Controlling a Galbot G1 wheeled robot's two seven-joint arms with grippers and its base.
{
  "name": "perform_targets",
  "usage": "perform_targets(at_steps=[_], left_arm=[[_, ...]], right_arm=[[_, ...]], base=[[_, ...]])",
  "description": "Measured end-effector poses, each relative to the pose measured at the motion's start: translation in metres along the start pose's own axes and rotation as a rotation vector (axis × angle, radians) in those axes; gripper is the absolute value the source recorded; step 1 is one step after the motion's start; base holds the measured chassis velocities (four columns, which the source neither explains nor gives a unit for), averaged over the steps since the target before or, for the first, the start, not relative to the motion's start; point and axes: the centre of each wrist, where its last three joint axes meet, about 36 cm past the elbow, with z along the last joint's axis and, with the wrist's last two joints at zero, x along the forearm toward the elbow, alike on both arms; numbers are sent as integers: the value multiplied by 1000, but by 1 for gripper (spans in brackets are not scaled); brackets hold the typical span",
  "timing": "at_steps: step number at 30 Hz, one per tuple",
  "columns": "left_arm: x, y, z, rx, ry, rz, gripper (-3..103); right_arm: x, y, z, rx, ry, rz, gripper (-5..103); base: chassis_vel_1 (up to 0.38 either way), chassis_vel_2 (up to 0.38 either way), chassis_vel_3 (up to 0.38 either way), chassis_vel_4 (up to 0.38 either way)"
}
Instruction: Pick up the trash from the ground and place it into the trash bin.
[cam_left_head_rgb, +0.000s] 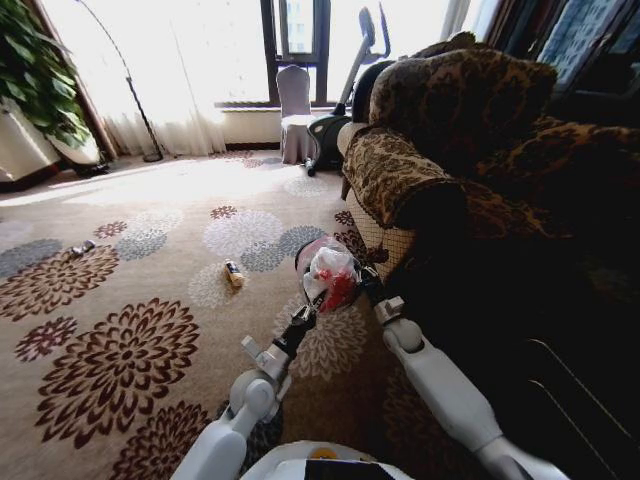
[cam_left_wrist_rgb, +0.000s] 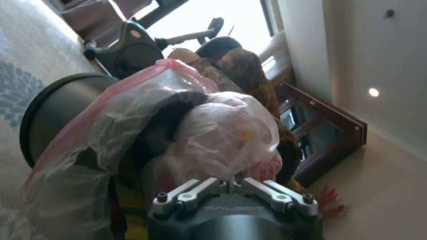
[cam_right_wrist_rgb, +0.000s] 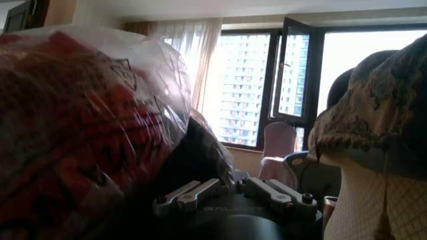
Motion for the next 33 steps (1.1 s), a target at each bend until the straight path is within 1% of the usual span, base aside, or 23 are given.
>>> perform_targets(at_steps=[1, 2, 4, 5, 6, 7, 10, 13, 15, 16, 17, 20, 21, 22, 24, 25, 29, 30, 32, 33], left_arm=[[-3, -3, 3, 45, 4, -29, 0], [-3, -3, 3, 45, 4, -29, 0], [-6, -6, 6, 80, 12, -57, 0], [-6, -6, 6, 80, 12, -57, 0], [-8, -7, 7, 99, 18, -65, 0], [-9, -8, 8, 104, 22, -66, 0], [-9, -8, 9, 110, 28, -68, 0], [-5, -6, 11, 120, 32, -90, 0], [2, -5, 12, 148, 24, -114, 0], [2, -5, 12, 148, 24, -114, 0], [3, -6, 11, 165, 15, -120, 0], [-1, -5, 2, 202, -27, -126, 0], [-1, -5, 2, 202, -27, -126, 0], [-5, -5, -2, 213, -41, -130, 0], [-17, -5, -15, 254, -72, -147, 0], [-17, -5, -15, 254, -72, -147, 0], [-37, -4, -34, 349, -95, -176, 0], [-37, -4, -34, 349, -95, -176, 0], [-44, -3, -40, 388, -97, -193, 0], [-47, -2, -41, 396, -96, -197, 0]], right_arm=[[-1, 4, -1, 4, -2, -7, 0], [-1, 4, -1, 4, -2, -7, 0], [-2, 6, -2, 10, -2, -13, 0], [-2, 6, -2, 10, -2, -13, 0], [-4, 6, -3, 12, -3, -16, 0], [-6, 6, -3, 14, -5, -17, 0], [-12, 4, -4, 20, -9, -15, 0], [-17, 1, -5, 25, -13, -12, 0], [-24, -4, -7, 33, -17, -7, 0], [-24, -4, -7, 33, -17, -7, 0], [-28, -6, -8, 36, -21, -5, 0], [-32, -8, -10, 36, -26, -2, 0], [-32, -8, -10, 36, -26, -2, 0], [-32, -7, -10, 35, -26, -3, 0], [-28, -3, -9, 29, -25, -8, 0], [-28, -3, -9, 29, -25, -8, 0], [-23, 3, -10, 19, -25, -18, 0], [-23, 3, -10, 19, -25, -18, 0], [-21, 6, -10, 15, -27, -22, 0], [-20, 8, -10, 11, -28, -24, 0]], base=[[0, 0, 0, 0], [0, 0, 0, 0], [0, 0, 0, 0], [0, 0, 0, 0], [0, 0, 0, 0], [0, 0, 0, 0], [0, 0, 0, 0], [0, 0, 0, 0], [0, 0, 0, 0], [0, 0, 0, 0], [0, 0, 0, 0], [0, 0, 0, 0], [0, 0, 0, 0], [0, 0, 0, 0], [0, 0, 0, 0], [0, 0, 0, 0], [0, 0, 0, 0], [0, 0, 0, 0], [0, 0, 0, 0], [0, 0, 0, 0]])
